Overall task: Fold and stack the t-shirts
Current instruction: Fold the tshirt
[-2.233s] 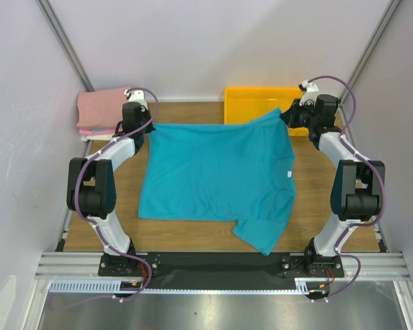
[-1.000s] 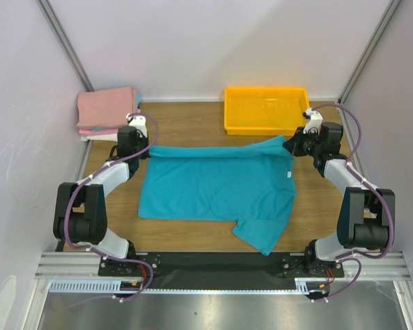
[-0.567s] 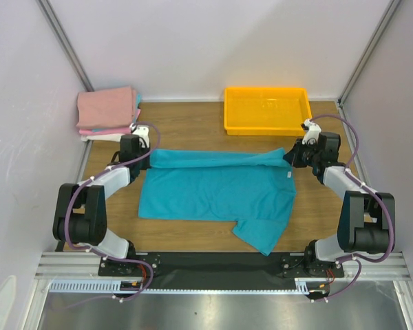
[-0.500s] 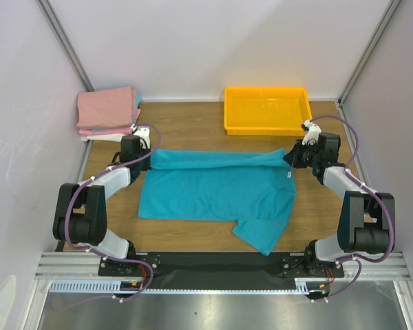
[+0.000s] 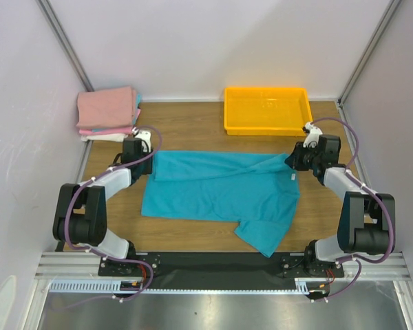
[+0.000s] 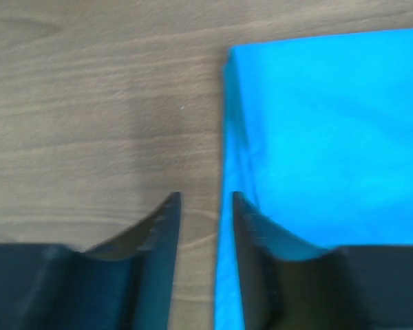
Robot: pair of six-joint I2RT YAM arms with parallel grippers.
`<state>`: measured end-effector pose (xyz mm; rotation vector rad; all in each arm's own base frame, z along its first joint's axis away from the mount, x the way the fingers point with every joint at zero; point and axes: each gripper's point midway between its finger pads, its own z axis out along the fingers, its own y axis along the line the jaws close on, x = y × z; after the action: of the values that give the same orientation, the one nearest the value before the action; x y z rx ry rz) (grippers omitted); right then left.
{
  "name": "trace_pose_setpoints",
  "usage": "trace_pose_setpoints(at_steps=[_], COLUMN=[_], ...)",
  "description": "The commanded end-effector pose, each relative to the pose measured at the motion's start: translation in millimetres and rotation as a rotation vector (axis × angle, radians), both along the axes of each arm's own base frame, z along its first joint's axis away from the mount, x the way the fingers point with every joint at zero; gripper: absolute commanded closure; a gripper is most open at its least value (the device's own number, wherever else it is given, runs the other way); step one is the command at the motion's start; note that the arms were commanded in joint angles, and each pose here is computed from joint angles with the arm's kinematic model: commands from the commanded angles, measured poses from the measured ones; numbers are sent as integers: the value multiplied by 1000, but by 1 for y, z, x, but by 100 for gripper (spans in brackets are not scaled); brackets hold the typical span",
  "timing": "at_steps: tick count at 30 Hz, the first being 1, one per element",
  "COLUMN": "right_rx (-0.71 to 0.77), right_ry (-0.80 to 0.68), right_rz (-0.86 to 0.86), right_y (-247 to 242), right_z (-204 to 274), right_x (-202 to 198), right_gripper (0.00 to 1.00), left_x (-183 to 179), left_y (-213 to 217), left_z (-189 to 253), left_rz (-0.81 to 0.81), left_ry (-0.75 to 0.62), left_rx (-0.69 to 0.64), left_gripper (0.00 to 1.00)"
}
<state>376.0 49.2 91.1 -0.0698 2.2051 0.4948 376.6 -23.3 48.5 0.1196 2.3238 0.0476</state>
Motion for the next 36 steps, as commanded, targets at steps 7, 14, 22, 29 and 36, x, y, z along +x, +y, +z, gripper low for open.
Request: trace_pose_setpoints(at_steps=[7, 14, 22, 29, 36], right_rx=[9, 121, 94, 75, 15], right_ry=[-73, -93, 28, 53, 107], right_rz=[-15, -152, -346, -284, -347], right_y=[-3, -4, -6, 25, 13], right_z=[59, 90, 56, 41, 25], right_x=[-2, 6, 36, 52, 49], right_gripper=[24, 17, 19, 19, 23], left_x=[10, 17, -15, -41, -48], left_y=[16, -22, -56, -58, -53], left_z=[80, 107, 51, 8, -13], left_rz=[92, 98, 401, 530, 599], left_ry=[-175, -168, 101, 173, 210], left_rx=[33, -159, -316, -281, -270], left_gripper=[34, 26, 29, 30, 42])
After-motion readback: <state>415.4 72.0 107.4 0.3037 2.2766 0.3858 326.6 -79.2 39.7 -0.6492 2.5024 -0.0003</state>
